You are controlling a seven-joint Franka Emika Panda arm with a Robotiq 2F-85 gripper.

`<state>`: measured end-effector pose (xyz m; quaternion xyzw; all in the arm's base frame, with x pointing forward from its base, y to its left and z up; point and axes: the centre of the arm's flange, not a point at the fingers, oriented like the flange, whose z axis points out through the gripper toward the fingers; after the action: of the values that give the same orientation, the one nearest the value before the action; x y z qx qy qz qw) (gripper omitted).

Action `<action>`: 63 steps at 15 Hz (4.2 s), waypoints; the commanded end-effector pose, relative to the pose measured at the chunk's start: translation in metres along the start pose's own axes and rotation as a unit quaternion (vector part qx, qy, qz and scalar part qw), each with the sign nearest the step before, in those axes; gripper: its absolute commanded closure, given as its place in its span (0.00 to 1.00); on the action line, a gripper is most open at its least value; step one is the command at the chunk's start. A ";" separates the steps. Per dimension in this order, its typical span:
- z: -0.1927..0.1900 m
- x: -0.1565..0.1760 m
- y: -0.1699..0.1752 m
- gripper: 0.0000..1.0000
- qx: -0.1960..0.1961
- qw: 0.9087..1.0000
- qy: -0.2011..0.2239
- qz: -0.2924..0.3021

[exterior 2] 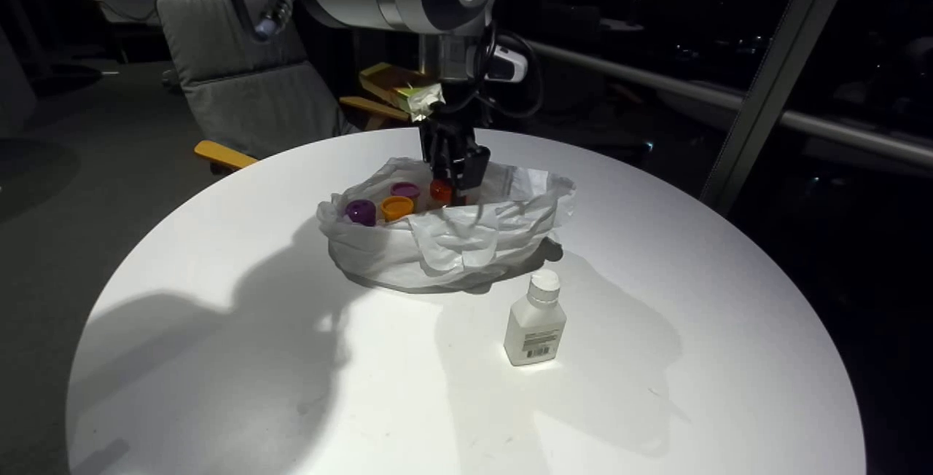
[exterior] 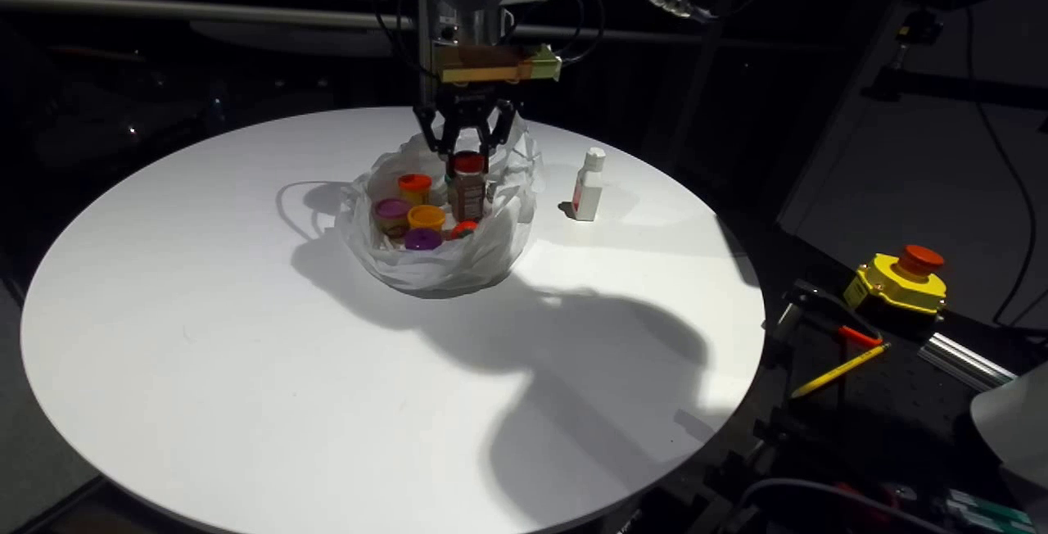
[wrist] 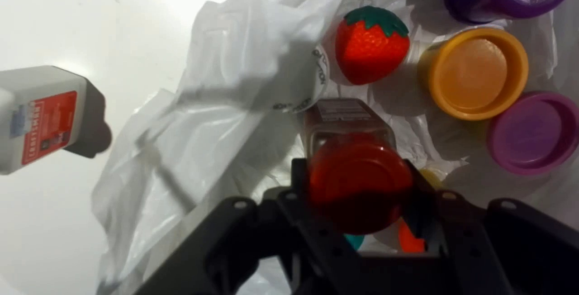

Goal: Remove the contents in the plastic bag and put them on the table.

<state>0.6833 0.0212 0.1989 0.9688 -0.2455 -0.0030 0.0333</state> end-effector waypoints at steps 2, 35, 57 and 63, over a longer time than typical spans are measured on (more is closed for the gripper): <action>-0.037 -0.056 0.053 0.76 0.042 0.998 0.029 0.022; 0.008 -0.131 0.174 0.76 0.022 0.997 0.031 0.068; -0.107 -0.085 0.087 0.00 0.055 0.984 0.153 -0.073; -0.098 -0.064 0.004 0.00 0.063 0.974 0.168 -0.136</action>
<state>0.5883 0.0397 0.3130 0.9774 -0.1362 0.1619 0.0009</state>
